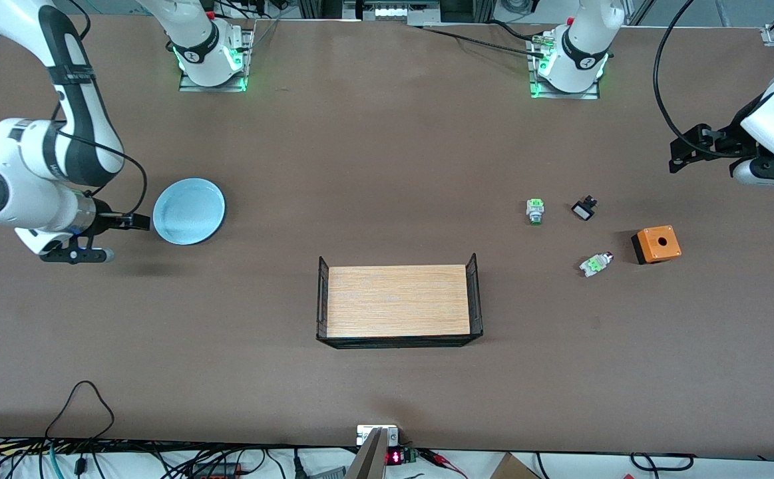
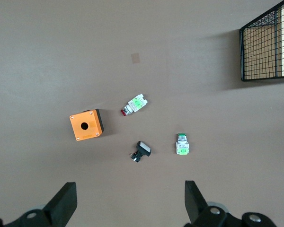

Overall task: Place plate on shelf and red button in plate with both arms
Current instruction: 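Lower the right gripper and grasp the plate's rim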

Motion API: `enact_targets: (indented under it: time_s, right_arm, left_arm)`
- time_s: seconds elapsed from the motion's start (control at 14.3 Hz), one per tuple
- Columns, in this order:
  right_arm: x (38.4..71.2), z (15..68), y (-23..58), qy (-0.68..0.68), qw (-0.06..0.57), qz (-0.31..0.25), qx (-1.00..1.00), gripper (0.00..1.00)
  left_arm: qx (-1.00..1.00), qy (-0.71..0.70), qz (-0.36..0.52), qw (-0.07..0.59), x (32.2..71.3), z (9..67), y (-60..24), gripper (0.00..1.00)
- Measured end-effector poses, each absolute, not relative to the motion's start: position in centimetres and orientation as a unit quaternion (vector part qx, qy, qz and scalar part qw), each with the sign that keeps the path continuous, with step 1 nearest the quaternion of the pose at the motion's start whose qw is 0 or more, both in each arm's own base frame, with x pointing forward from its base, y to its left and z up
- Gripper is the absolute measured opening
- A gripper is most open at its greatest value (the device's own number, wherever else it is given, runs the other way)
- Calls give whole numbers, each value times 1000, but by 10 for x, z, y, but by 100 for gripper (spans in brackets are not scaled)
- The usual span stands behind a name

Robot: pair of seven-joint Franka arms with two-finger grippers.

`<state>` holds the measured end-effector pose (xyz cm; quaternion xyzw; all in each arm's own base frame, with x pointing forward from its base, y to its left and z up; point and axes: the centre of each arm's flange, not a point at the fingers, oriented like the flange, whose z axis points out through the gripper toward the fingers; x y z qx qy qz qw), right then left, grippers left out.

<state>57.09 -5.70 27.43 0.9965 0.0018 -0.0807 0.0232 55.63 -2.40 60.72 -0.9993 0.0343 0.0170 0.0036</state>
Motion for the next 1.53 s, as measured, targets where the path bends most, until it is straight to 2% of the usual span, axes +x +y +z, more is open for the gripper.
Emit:
enact_targets:
  time_s: [0.14, 0.35, 1.12, 1.26, 1.33, 1.4, 1.53]
  right_arm:
    - [553, 246, -60, 15, 22, -62, 998, 100]
    - [533, 224, -61, 29, 19, -65, 997, 100]
    - [504, 180, -74, 80, 6, -110, 991, 98]
    - [503, 175, -74, 80, 6, -112, 990, 89]
    - [503, 174, -74, 80, 6, -113, 990, 88]
    - [503, 174, -74, 81, 5, -113, 990, 81]
    - [503, 174, -74, 82, 5, -113, 990, 57]
  left_arm:
    - [-999, 34, 17, 4, 556, 607, -24, 100]
    - [-999, 34, 17, 4, 556, 607, -24, 100]
    - [-999, 34, 17, 4, 556, 607, -24, 100]
    - [-999, 34, 17, 4, 556, 607, -24, 100]
    - [-999, 34, 17, 4, 556, 607, -24, 100]
    - [-999, 34, 17, 4, 556, 607, -24, 100]
    - [-999, 34, 17, 4, 556, 607, -24, 100]
